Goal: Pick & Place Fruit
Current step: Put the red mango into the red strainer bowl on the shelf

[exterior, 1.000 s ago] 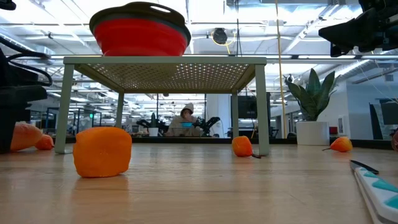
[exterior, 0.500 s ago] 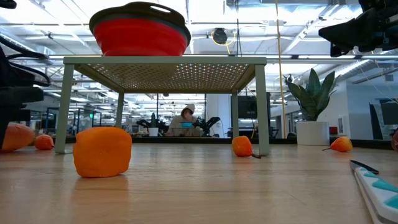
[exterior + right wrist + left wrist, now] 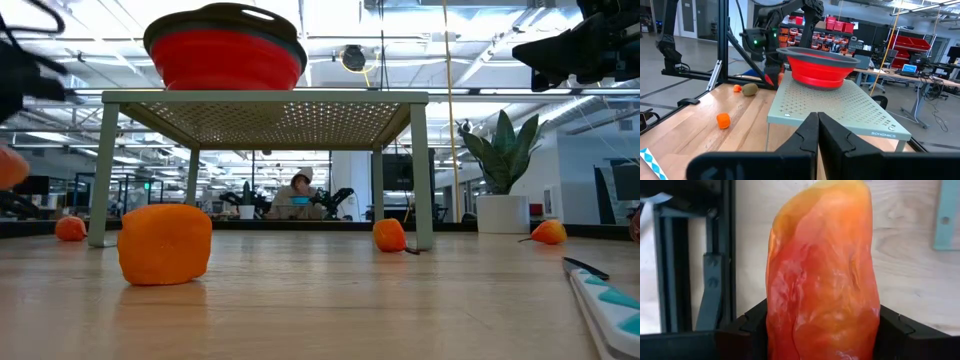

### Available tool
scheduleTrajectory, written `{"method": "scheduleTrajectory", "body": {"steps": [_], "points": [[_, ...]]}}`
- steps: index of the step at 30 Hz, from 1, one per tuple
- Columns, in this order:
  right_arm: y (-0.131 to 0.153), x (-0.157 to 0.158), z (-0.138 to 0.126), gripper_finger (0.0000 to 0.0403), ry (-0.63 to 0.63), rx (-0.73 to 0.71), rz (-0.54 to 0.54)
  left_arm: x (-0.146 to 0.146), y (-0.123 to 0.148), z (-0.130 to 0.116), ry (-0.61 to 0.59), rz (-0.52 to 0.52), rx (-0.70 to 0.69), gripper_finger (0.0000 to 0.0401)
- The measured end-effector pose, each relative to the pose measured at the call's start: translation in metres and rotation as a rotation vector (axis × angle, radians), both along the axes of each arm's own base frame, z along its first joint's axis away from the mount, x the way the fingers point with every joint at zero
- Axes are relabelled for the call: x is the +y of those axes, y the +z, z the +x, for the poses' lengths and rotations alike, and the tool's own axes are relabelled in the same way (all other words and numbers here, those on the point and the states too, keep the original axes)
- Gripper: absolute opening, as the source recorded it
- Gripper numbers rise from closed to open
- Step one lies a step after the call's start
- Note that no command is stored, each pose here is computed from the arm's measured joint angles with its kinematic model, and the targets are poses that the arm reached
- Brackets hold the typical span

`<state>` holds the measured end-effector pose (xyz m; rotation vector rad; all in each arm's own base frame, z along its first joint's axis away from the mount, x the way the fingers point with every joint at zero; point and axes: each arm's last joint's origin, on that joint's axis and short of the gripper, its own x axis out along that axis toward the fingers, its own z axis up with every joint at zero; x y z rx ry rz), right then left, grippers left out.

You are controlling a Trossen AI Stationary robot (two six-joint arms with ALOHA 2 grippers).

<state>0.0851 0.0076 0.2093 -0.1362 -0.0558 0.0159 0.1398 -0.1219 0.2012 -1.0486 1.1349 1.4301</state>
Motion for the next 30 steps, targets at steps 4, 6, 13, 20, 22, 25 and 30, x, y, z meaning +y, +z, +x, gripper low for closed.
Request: {"method": "scheduleTrajectory", "body": {"steps": [4,6,13,20,22,25,30], "points": [[0.000,0.000,0.000,0.0000,0.000,0.000,0.000,-0.007,0.021,0.002,0.021,-0.018,-0.008,0.0229],[0.000,0.000,0.000,0.0000,0.000,0.000,0.000,-0.011,0.031,0.004,0.028,-0.045,-0.015,0.0229],[0.000,0.000,0.000,0.0000,0.001,0.000,0.000,-0.022,0.063,0.008,0.012,-0.117,-0.069,0.0229],[0.000,0.000,0.000,0.0000,0.000,0.000,0.000,-0.033,0.087,0.009,-0.044,-0.217,-0.107,0.0229],[0.000,0.000,0.000,0.0000,0.000,0.000,0.000,-0.036,0.092,0.008,-0.060,-0.275,-0.081,0.0229],[0.000,0.000,0.000,0.0000,0.001,0.000,0.000,-0.041,0.097,0.008,-0.086,-0.343,-0.072,0.0230],[0.000,0.000,0.000,0.0000,0.001,0.000,0.000,-0.050,0.100,0.012,-0.171,-0.424,-0.136,0.0230]]}}
